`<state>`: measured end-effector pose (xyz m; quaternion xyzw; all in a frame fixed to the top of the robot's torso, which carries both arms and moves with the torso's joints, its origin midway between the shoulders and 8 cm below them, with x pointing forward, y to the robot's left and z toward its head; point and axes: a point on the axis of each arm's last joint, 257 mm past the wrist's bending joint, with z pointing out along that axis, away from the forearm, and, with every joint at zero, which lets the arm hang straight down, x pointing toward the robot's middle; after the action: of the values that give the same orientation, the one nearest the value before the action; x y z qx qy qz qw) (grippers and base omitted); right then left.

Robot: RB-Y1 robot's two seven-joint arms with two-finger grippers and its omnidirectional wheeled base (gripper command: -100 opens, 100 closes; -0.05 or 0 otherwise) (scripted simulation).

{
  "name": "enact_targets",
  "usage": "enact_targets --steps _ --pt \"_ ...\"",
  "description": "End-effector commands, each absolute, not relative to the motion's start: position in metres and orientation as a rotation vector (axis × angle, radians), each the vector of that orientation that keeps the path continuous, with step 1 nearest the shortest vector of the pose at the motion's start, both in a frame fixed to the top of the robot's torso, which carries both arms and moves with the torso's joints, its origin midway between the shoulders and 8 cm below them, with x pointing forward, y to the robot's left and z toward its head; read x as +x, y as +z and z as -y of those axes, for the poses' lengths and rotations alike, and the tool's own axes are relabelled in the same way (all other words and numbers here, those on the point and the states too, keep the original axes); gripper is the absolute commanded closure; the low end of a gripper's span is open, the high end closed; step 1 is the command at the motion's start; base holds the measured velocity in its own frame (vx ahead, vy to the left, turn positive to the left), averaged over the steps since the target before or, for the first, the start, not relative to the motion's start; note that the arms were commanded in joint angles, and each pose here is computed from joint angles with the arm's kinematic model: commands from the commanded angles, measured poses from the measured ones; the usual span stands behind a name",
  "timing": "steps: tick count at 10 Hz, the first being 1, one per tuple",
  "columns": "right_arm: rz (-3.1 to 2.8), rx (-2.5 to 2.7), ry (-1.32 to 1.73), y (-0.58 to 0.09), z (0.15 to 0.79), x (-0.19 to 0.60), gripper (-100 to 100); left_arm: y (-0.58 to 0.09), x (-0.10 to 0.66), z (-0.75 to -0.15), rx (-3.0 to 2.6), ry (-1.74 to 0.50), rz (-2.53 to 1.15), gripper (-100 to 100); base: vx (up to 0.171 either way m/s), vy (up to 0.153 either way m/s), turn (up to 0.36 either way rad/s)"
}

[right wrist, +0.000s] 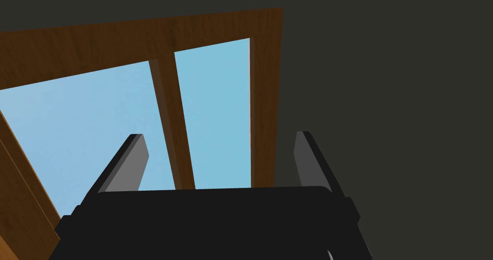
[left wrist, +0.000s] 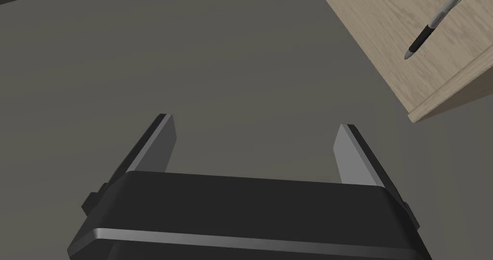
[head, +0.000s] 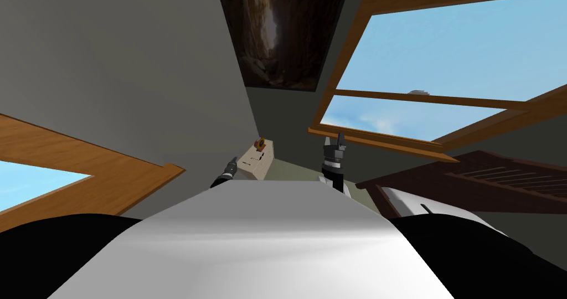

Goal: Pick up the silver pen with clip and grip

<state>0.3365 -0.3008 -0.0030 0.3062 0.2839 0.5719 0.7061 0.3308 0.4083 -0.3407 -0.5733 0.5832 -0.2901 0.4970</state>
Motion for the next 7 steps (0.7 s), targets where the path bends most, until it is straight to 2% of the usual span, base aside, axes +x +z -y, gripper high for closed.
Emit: enact_targets --steps 1,3,7 --pt "-0.631 0.680 1.271 -0.003 0.301 0.336 0 -0.362 0.318 -0.413 -1.429 -0.658 -1.441 -100 0.095 -0.056 -0.037" --pt "-0.631 0.680 1.271 -0.003 0.301 0.337 0 -0.384 0.304 -0.420 -1.472 -0.603 -1.477 -100 0.035 -0.015 -0.010" --pt "-0.631 0.680 1.271 -0.003 0.301 0.336 0 -0.442 0.257 -0.438 -1.585 -0.428 -1.588 -100 0.149 -0.029 -0.078"
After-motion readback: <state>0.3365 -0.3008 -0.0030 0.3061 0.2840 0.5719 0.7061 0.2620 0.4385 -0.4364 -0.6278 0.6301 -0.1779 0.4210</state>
